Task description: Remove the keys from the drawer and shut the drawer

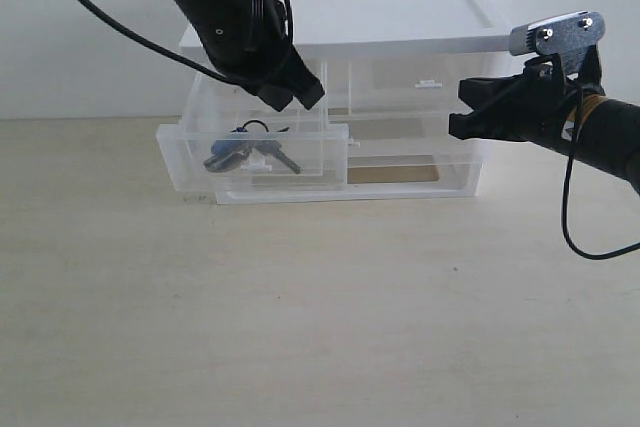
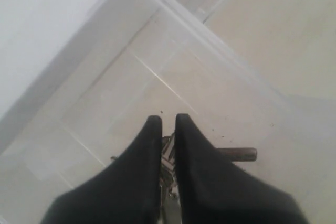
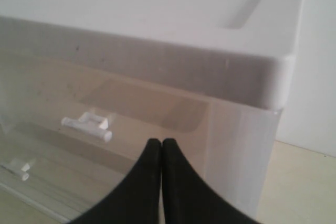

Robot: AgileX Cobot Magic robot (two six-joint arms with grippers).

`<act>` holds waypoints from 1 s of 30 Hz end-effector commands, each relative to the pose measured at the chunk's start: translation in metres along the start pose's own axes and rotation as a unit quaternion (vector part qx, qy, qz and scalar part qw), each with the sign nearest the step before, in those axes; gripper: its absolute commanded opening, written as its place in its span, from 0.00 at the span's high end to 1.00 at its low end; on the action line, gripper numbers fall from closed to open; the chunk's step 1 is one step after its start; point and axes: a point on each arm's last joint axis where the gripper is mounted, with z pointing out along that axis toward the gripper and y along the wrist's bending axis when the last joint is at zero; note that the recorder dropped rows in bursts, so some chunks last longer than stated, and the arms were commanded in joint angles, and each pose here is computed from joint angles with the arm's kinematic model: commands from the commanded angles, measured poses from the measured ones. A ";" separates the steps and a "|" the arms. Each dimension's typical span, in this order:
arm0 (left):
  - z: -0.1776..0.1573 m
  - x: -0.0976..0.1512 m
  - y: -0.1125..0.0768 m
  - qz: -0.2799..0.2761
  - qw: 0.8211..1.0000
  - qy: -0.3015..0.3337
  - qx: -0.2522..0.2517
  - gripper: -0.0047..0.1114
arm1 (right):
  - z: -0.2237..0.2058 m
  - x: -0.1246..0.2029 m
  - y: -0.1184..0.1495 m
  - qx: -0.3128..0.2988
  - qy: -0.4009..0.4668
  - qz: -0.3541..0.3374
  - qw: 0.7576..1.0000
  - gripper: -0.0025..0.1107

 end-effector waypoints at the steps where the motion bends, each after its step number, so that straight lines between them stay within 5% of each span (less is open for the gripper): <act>1: -0.003 0.003 0.004 -0.005 1.000 0.008 -0.006 0.71 | 0.001 -0.003 -0.010 0.035 -0.008 0.026 0.999 0.98; 6: -0.004 0.012 0.008 0.022 0.998 0.055 -0.011 0.49 | 0.001 -0.004 -0.010 0.034 -0.010 0.026 0.999 0.98; 23: 0.038 0.020 0.015 0.022 0.996 0.087 -0.007 0.50 | 0.001 -0.004 -0.010 0.035 -0.009 0.026 0.999 0.98; 26: 0.045 0.019 0.019 0.015 0.996 0.081 -0.033 0.60 | 0.001 -0.004 -0.010 0.035 -0.009 0.026 0.999 0.98; 30: 0.050 0.015 0.021 0.015 0.998 0.055 -0.042 0.89 | 0.001 -0.004 -0.010 0.035 -0.009 0.026 0.999 0.98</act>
